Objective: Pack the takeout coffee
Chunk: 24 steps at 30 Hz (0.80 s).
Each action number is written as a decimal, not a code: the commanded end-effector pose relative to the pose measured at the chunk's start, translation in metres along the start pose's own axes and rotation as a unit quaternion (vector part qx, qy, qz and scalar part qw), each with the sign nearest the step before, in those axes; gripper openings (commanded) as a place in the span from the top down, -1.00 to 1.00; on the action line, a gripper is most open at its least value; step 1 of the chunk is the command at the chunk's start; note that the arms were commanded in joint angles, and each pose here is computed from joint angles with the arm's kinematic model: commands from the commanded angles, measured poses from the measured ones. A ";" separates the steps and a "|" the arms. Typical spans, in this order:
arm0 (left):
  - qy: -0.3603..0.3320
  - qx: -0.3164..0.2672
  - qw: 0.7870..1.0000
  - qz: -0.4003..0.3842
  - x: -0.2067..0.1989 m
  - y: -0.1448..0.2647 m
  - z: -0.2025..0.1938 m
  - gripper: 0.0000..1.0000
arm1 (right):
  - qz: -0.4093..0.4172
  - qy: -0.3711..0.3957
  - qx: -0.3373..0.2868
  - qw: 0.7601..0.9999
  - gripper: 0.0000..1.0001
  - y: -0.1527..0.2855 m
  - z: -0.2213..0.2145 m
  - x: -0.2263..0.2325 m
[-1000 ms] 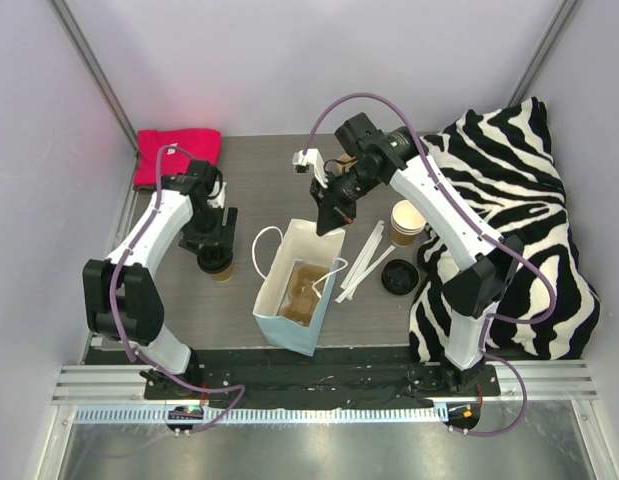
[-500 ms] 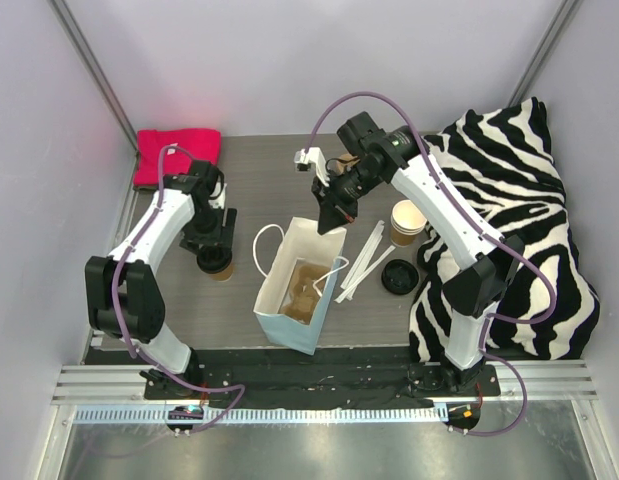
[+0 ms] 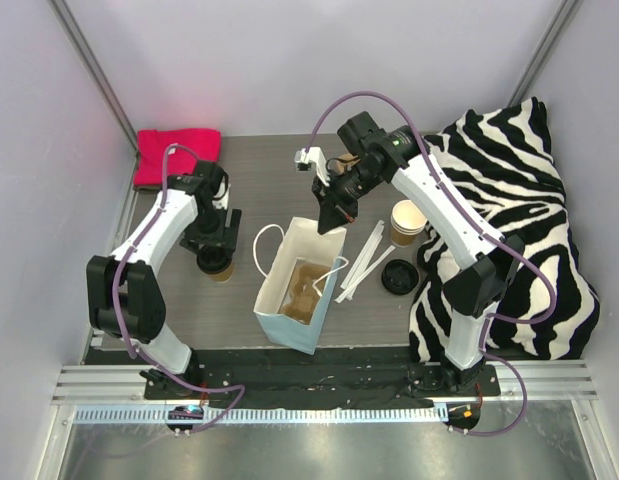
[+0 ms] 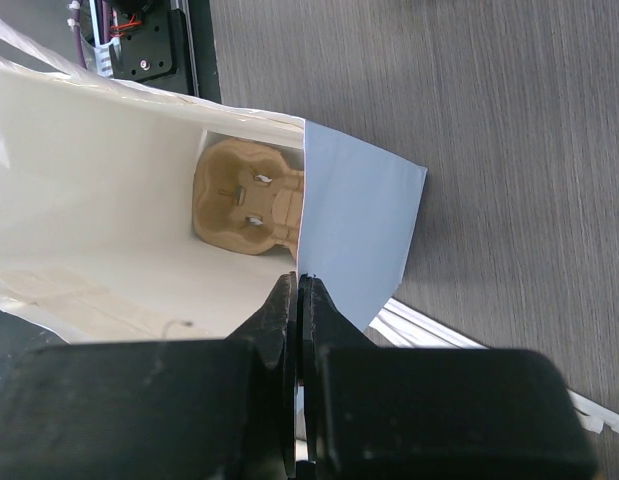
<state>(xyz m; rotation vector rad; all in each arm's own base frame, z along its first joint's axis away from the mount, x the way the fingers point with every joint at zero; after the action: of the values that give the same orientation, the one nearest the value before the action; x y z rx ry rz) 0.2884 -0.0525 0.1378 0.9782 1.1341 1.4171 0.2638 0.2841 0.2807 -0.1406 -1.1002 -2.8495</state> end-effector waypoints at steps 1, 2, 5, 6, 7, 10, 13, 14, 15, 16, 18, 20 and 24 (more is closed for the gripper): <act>0.002 -0.034 0.999 -0.002 0.000 0.012 0.008 -0.74 | -0.002 0.018 -0.024 1.000 0.98 0.006 0.011 0.001; 0.003 -0.038 0.999 -0.001 0.001 0.015 0.008 -0.75 | -0.002 0.019 -0.025 1.000 0.98 0.006 0.011 0.001; 0.002 -0.044 0.999 0.001 0.003 0.018 0.008 -0.76 | 0.000 0.018 -0.025 1.000 0.98 0.005 0.011 0.001; 0.002 -0.046 0.999 0.000 0.002 0.020 0.009 -0.76 | 0.002 0.016 -0.025 1.000 0.98 0.004 0.011 0.001; 0.002 -0.046 0.999 -0.001 0.002 0.020 0.008 -0.76 | 0.002 0.016 -0.025 1.000 0.98 0.004 0.011 0.001; 0.002 -0.039 0.999 0.001 0.003 0.016 0.006 -0.77 | 0.003 0.016 -0.027 1.000 0.98 0.003 0.012 0.000; 0.000 -0.030 1.000 0.000 0.002 0.012 0.005 -0.79 | 0.001 0.016 -0.027 0.999 0.98 0.004 0.012 0.000; 0.000 -0.028 1.000 -0.001 0.001 0.011 0.004 -0.79 | 0.000 0.018 -0.027 0.999 0.98 0.004 0.013 0.000; 0.000 -0.028 1.000 -0.003 0.000 0.010 0.005 -0.79 | -0.001 0.018 -0.026 1.000 0.98 0.005 0.012 0.000; 0.000 -0.023 1.000 -0.001 0.000 0.007 0.004 -0.79 | -0.001 0.018 -0.026 1.000 0.98 0.005 0.012 0.000; 0.001 -0.019 1.000 -0.001 0.000 0.005 0.003 -0.79 | -0.001 0.019 -0.025 0.999 0.98 0.005 0.012 0.001; 0.000 -0.015 1.000 -0.002 0.000 0.003 0.002 -0.79 | 0.000 0.018 -0.024 1.000 0.98 0.005 0.011 0.001; 0.000 -0.008 1.000 -0.005 -0.001 0.000 -0.002 -0.74 | -0.001 0.019 -0.023 1.000 0.98 0.005 0.010 0.000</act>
<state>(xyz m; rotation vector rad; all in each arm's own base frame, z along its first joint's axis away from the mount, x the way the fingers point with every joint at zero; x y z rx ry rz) 0.2862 -0.0501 0.1414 0.9712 1.1169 1.4314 0.2625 0.2852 0.2817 -0.1453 -1.0836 -2.8469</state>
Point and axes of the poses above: each gripper's point midway between its finger pads, its own y axis back along the fingers, its own x axis along the line the jaws close on, z = x × y, the point moved 2 cm from there along y, back along the fingers, and after that the axes turned 13 degrees about y, right-handed, at the moved point
